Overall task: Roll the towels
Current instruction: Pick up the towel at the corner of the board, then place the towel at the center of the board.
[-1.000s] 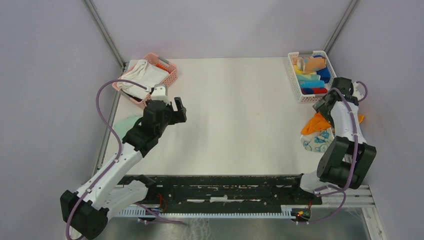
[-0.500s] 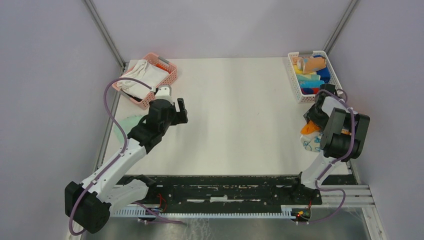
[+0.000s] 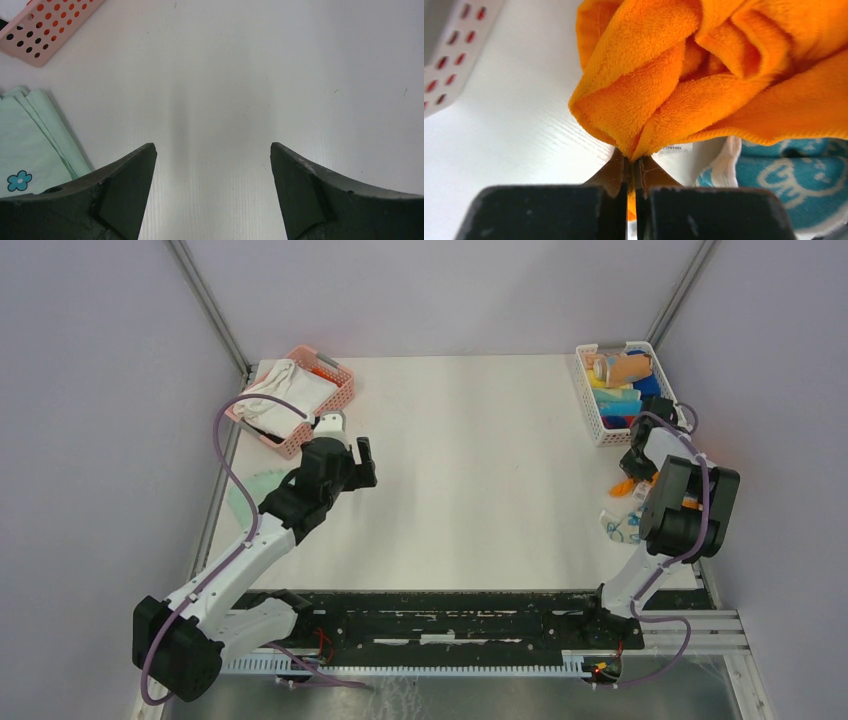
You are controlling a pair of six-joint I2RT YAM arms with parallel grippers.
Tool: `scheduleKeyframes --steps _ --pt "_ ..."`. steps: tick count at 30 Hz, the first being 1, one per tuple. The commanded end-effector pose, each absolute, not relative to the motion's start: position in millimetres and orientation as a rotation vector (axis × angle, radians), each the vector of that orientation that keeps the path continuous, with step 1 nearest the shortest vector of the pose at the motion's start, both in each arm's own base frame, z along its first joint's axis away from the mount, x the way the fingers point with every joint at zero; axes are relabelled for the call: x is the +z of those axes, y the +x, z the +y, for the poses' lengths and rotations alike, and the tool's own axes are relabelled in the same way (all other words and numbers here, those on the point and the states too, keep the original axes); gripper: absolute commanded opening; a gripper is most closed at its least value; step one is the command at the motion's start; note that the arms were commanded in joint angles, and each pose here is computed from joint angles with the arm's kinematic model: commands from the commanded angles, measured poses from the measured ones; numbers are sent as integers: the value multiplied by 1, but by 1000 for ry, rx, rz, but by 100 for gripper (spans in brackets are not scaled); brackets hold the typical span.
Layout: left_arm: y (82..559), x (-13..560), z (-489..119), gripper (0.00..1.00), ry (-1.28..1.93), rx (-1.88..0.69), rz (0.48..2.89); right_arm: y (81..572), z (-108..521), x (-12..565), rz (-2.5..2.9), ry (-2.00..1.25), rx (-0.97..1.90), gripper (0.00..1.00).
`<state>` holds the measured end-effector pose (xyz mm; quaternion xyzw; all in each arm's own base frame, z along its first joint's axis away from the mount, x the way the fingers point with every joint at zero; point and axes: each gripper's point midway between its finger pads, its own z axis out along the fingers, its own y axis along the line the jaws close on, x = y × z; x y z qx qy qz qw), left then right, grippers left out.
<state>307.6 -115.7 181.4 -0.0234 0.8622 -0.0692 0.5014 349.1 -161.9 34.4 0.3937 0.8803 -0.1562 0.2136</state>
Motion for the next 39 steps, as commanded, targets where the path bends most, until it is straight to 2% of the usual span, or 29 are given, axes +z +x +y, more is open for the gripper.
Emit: scheduleKeyframes --steps 1,7,11,15,21,24,27,32,39 --pt "314 190 -115 90 -40 -158 2050 358 -172 104 2249 1061 -459 0" --pt "314 191 -116 90 -37 -161 2049 359 -152 202 2095 964 -407 0" --pt "314 192 -116 90 -38 -165 2046 365 -109 267 2039 803 -315 1" --pt "313 195 -116 90 -35 -174 2039 387 -26 320 2024 529 -19 0" --pt "312 199 -117 90 -34 -184 2031 400 119 358 2020 88 451 1" --pt "311 200 -119 90 -29 -202 2031 397 171 337 2072 -46 570 10" --pt "310 200 -121 90 -23 -220 2036 382 216 291 2182 -155 669 29" --pt "307 197 -128 90 -16 -261 2055 342 233 209 2364 -257 668 54" --pt "301 187 -157 90 -60 -469 2096 326 201 150 2450 -262 476 63"
